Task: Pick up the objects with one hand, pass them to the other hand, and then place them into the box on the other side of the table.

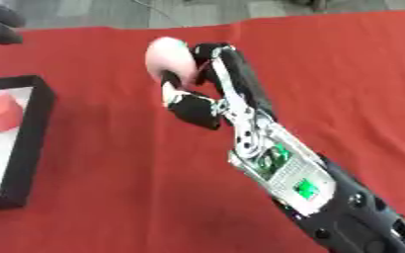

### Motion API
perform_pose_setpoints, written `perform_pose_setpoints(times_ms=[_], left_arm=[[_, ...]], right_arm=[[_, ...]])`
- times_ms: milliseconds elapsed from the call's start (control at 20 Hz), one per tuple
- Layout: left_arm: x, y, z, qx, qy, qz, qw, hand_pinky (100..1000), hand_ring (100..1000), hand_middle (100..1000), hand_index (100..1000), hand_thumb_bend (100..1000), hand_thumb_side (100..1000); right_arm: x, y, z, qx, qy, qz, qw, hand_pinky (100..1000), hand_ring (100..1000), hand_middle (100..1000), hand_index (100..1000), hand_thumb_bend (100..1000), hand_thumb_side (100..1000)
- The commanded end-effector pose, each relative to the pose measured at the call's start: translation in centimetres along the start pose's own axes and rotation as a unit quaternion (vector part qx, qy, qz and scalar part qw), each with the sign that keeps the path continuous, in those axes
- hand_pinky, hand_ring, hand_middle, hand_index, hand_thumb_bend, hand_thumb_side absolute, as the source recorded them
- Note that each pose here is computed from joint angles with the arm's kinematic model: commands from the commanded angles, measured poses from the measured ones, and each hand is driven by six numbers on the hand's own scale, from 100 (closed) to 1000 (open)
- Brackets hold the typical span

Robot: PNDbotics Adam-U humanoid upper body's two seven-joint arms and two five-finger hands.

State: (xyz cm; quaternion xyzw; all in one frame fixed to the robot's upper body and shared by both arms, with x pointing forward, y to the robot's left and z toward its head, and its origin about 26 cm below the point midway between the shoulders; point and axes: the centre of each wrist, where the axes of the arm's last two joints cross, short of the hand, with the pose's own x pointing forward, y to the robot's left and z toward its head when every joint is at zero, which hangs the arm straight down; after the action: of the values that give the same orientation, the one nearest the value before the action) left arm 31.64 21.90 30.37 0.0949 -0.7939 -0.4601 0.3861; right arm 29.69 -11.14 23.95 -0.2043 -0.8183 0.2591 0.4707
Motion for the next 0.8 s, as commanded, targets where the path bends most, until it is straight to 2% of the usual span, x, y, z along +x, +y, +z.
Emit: perform_pose_setpoints(times_ms=[50, 450, 800], left_arm=[[1.4, 0.6, -0.2, -0.03, -0.012, -0.034, 0.999, 845, 754, 778, 787, 185, 705], [2.5, -0.1, -1.4, -0.083, -0.019, -0.069, 0.994, 857, 776, 797, 813, 224, 660], [2.5, -0.8, -2.3, -0.092, -0.014, -0.122, 0.988, 859, 793, 807, 835, 300, 588]], right_arm=[[0.4, 0.6, -0.2, 0.001, -0.024, -0.013, 1.0, 689, 564, 528, 574, 100, 235], [0.2, 2.2, -0.4, 0.021, -0.047, -0.018, 0.999, 690, 561, 527, 572, 100, 229], [0.9, 3.2, -0.4, 0.044, -0.08, -0.019, 0.996, 690, 560, 526, 571, 100, 212]])
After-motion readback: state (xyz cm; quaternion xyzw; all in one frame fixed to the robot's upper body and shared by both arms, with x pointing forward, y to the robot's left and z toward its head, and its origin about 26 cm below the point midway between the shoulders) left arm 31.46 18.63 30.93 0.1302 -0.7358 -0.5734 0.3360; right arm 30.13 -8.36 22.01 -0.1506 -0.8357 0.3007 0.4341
